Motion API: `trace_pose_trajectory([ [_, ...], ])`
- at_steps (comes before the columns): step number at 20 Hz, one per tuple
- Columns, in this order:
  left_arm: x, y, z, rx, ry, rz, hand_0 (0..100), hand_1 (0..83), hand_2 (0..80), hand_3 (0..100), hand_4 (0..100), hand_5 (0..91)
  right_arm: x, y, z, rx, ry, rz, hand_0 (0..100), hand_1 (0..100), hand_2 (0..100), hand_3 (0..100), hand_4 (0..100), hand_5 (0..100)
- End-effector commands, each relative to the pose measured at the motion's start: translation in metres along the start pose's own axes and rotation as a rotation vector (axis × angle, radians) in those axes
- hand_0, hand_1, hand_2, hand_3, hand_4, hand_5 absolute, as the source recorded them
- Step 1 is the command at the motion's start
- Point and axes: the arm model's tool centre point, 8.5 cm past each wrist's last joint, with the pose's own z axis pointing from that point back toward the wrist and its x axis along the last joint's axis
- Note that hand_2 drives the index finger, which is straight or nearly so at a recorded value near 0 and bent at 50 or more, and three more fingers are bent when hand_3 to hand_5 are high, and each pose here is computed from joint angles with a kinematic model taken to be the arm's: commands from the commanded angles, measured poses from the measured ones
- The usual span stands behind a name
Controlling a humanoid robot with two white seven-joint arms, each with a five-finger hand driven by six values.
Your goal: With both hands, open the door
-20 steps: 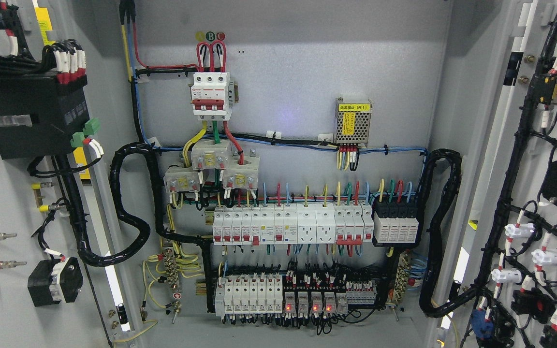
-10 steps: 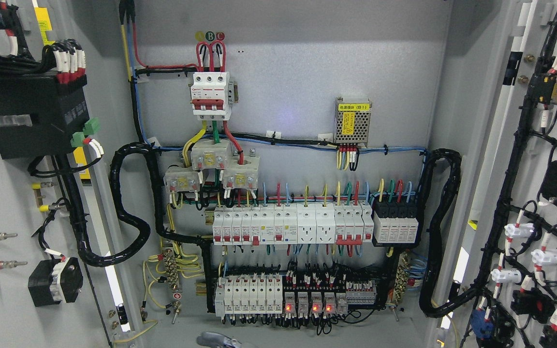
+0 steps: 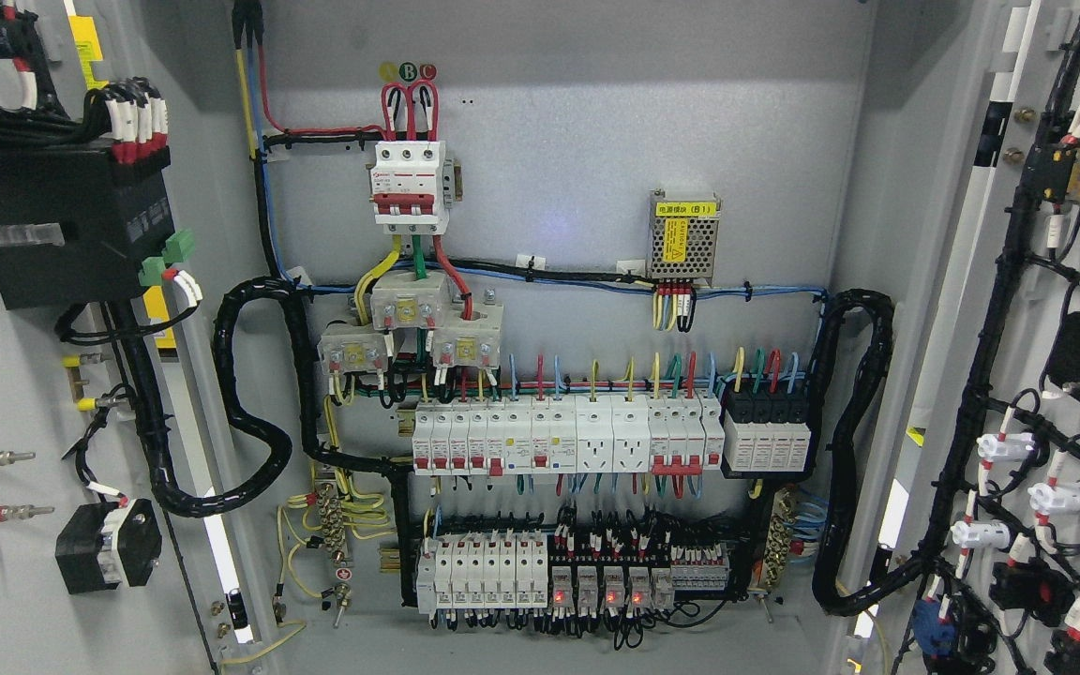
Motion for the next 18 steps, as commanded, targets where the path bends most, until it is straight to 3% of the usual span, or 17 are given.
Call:
trace_pose_trajectory([
  [1,0.183,-0.068,0.038,-0.239,-0.529,-0.288,0,0.0,0.0,0,0,0.0,0.060,-0.017,0.067,-0.104,-0.109,0.204,22,7,0,0,0,0],
  [4,0.206,-0.082,0.053,-0.265,-0.612,-0.337,0,0.0,0.0,0,0,0.0,0.068,-0.014,0.085,-0.129,-0.151,0.252,22,7,0,0,0,0],
  [9,0.240,-0.098,0.077,-0.283,-0.786,-0.419,0,0.0,0.0,0,0,0.0,0.086,-0.029,0.099,-0.141,-0.163,0.350,22,7,0,0,0,0],
  [18,0.282,-0.069,0.128,-0.136,-1.071,-0.593,0,0.0,0.0,0,0,0.0,0.108,-0.043,0.110,-0.131,-0.186,0.456,22,7,0,0,0,0],
])
